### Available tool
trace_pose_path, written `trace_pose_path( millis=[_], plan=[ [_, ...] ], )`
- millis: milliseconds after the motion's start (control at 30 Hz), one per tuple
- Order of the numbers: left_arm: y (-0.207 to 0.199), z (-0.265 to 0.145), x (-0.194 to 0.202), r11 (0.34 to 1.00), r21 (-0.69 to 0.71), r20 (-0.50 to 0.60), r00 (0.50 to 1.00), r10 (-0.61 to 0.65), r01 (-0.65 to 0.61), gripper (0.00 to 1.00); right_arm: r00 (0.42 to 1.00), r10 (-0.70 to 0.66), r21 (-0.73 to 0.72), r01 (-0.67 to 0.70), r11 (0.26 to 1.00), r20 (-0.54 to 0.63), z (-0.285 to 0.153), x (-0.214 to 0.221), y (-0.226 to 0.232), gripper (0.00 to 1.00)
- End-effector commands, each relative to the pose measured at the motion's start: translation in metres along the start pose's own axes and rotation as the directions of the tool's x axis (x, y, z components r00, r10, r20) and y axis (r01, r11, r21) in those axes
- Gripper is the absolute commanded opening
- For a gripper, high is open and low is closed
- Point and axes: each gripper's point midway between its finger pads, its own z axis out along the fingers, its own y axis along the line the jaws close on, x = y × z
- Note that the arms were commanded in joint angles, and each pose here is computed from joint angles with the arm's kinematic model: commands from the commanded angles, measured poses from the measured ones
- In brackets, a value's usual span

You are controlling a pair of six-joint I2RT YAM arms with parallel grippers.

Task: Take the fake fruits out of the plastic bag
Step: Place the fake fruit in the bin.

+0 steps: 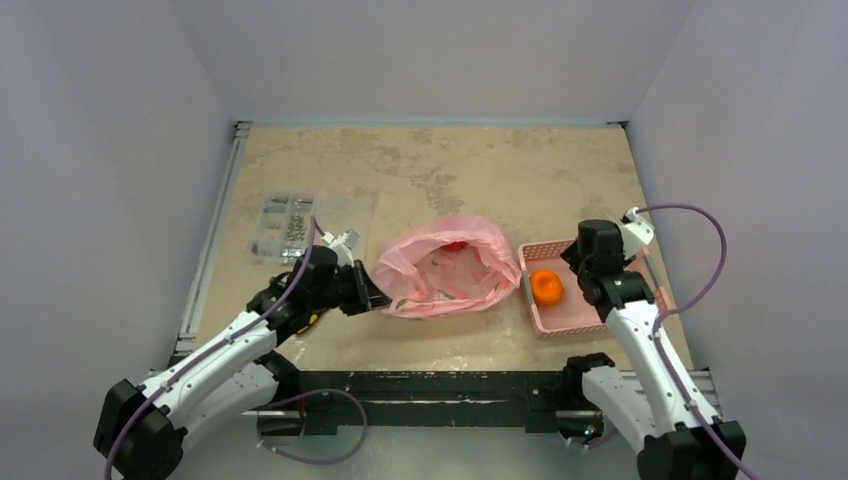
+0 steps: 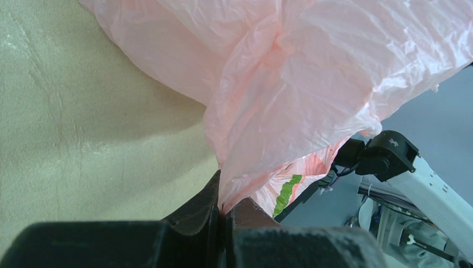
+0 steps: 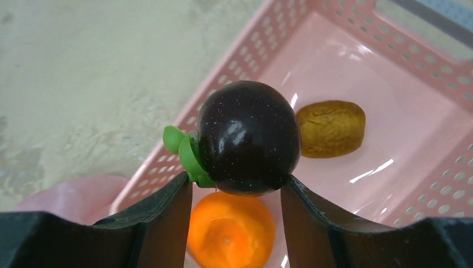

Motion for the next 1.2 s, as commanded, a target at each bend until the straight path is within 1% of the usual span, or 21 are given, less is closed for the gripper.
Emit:
trace_pose_path(
  millis=[0,167,300,467,600,700,800,867,900,967,1033,1133,1167],
  plan=[
    [-0.005,-0.003,-0.002,0.999,0.017,0.011,1.0,0.028,-0.028,0.0,0.991,0.098,-0.04,-0.102,0.994,-0.094,0.029,0.019,-0.003,0.0],
    [-0.007,0.005,0.006,0.999,0.04,-0.048,0.999,0.017,-0.015,0.0,0.987,0.104,0.021,-0.102,0.995,-0.121,0.047,0.037,-0.02,0.0],
    [-0.007,0.012,0.011,0.998,0.06,-0.074,0.997,0.009,-0.004,0.0,0.986,0.101,0.01,-0.101,0.995,-0.131,0.051,0.047,-0.022,0.0],
    [-0.005,0.019,0.018,0.998,0.059,-0.116,0.993,0.013,-0.006,0.0,0.984,0.093,0.014,-0.091,0.996,-0.154,0.056,0.053,-0.021,0.06],
    [0.001,0.021,0.021,0.999,0.047,-0.119,0.993,0.015,-0.009,0.0,0.98,0.104,-0.002,-0.106,0.994,-0.167,0.056,0.058,-0.019,0.14],
    [0.01,0.023,0.025,1.0,0.024,-0.125,0.992,0.015,-0.012,0.0,0.978,0.115,-0.011,-0.118,0.993,-0.174,0.055,0.062,-0.019,0.22],
    [0.018,0.025,0.028,1.0,0.002,-0.126,0.992,0.016,-0.016,0.0,0.977,0.125,-0.022,-0.131,0.991,-0.175,0.054,0.064,-0.019,0.34],
    [0.025,0.025,0.03,1.0,-0.015,-0.126,0.992,0.019,-0.021,0.0,0.978,0.129,-0.037,-0.136,0.99,-0.167,0.053,0.063,-0.017,0.4],
    [0.027,0.026,0.031,0.999,-0.023,-0.128,0.992,0.019,-0.022,0.0,0.978,0.128,-0.04,-0.136,0.99,-0.165,0.053,0.063,-0.017,0.45],
    [0.03,0.026,0.033,0.999,-0.03,-0.132,0.991,0.017,-0.021,0.0,0.98,0.113,-0.057,-0.124,0.991,-0.161,0.051,0.059,-0.013,0.53],
    [0.031,0.026,0.034,0.999,-0.031,-0.131,0.991,0.016,-0.02,0.0,0.984,0.101,-0.077,-0.113,0.991,-0.146,0.049,0.051,-0.009,0.64],
    [0.032,0.025,0.034,0.999,-0.031,-0.128,0.992,0.018,-0.022,0.0,0.988,0.084,-0.096,-0.097,0.991,-0.126,0.047,0.045,-0.007,0.86],
    [0.031,0.025,0.034,0.999,-0.031,-0.125,0.992,0.019,-0.023,0.0,0.989,0.076,-0.102,-0.089,0.991,-0.129,0.046,0.045,-0.006,0.88]
  ],
)
